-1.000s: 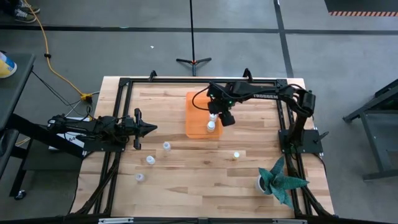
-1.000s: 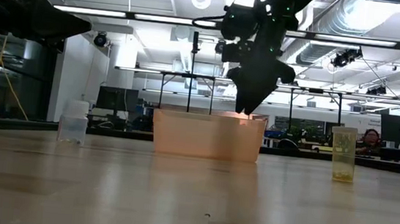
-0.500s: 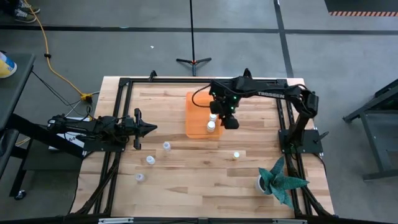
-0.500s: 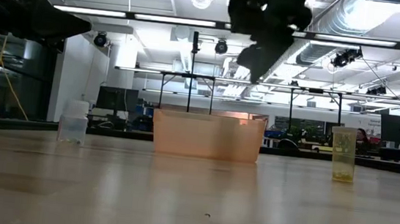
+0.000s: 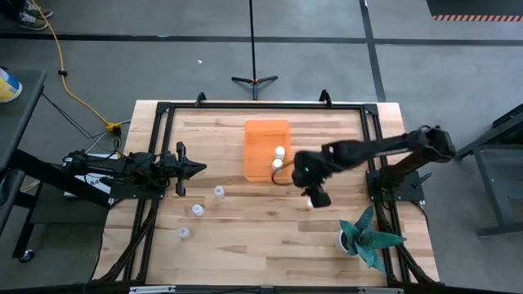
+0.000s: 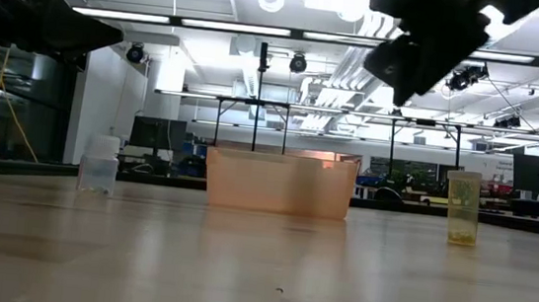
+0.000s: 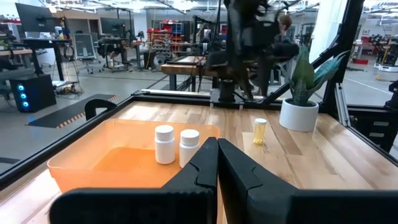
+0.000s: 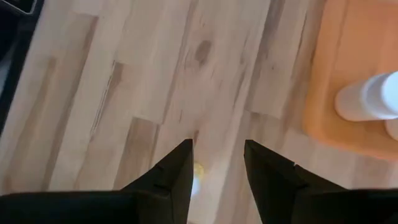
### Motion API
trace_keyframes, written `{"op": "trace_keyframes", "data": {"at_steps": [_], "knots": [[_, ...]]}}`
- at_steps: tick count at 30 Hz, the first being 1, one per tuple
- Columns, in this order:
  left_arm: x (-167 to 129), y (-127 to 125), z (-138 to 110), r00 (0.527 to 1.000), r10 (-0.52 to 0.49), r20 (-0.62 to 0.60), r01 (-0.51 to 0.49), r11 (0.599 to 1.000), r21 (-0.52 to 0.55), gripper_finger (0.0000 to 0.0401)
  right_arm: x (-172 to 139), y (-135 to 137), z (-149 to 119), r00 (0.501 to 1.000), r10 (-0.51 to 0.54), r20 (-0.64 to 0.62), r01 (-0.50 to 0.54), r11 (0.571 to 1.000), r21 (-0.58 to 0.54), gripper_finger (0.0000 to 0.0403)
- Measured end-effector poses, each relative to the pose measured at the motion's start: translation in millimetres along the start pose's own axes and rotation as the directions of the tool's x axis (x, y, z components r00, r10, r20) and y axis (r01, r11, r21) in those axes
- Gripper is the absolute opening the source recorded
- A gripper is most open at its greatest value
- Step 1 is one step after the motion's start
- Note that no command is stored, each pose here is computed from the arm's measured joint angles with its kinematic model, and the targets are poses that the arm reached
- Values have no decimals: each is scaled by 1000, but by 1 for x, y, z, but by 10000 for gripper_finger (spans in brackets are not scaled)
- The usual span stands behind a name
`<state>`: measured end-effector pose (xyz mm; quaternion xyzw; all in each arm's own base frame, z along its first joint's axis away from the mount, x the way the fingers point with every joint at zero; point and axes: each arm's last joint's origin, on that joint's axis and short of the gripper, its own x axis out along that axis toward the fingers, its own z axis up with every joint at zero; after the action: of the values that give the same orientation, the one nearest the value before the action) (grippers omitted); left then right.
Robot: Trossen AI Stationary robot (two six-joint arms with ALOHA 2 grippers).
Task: Pick and place pill bottles into a basket
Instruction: Put the yellow medicine bottle into the orange bin
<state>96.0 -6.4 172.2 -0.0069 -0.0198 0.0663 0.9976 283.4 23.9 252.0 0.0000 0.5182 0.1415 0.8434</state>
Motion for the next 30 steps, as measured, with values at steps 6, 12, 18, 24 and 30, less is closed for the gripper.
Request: {"op": "trace_keyframes", "data": {"at_steps": [6, 12, 18, 24, 30], "knots": [[0, 0, 0, 1000, 0, -1, 0, 1000, 0, 46, 19, 26, -14, 989, -140, -41, 139, 990, -18, 169], [0, 0, 0, 1000, 0, -1, 0, 1000, 0, 46, 23, 42, -15, 991, -125, -37, 125, 992, -2, 236], [0, 0, 0, 1000, 0, -1, 0, 1000, 0, 46, 31, 45, -19, 988, -121, -100, 123, 992, 13, 260], [0, 0, 0, 1000, -1, -1, 1, 1000, 0, 46, 47, 43, -22, 978, -124, -169, 129, 991, 19, 261], [0, 0, 0, 1000, -1, -1, 1, 1000, 0, 46, 62, 41, -25, 966, -114, -233, 121, 993, 16, 257]]}}
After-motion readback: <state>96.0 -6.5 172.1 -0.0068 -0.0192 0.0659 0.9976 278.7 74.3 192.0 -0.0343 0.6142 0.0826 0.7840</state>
